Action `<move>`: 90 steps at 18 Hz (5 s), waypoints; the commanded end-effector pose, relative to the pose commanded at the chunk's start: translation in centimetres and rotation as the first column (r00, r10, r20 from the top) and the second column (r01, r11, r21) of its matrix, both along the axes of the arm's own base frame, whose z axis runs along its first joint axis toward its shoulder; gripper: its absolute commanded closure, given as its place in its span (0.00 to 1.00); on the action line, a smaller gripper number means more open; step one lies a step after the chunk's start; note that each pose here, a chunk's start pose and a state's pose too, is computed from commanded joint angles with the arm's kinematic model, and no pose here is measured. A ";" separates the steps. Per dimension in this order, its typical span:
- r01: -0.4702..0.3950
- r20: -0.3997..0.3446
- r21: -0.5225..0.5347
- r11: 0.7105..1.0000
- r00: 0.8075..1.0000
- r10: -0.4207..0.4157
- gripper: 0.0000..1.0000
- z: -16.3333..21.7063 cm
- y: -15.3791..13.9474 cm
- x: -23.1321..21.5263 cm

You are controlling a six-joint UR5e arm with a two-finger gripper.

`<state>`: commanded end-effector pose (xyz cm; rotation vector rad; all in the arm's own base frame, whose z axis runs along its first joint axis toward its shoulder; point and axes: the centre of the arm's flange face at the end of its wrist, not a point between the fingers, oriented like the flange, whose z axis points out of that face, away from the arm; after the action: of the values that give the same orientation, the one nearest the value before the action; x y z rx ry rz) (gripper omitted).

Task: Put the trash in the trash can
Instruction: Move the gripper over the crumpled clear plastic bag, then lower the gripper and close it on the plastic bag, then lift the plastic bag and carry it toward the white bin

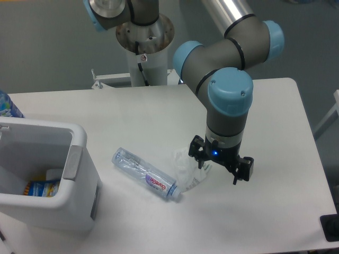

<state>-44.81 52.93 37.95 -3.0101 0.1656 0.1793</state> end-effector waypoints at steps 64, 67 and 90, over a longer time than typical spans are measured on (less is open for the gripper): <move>-0.240 -0.105 -0.129 0.962 0.968 0.227 1.00 -7.6 -3.9 9.6; -0.294 -0.124 -0.075 0.953 0.951 0.284 1.00 -5.2 -3.6 8.7; -0.281 0.158 0.480 0.831 0.959 0.233 1.00 17.1 2.7 19.4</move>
<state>-25.46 55.63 55.07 -2.4976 -0.2633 0.0862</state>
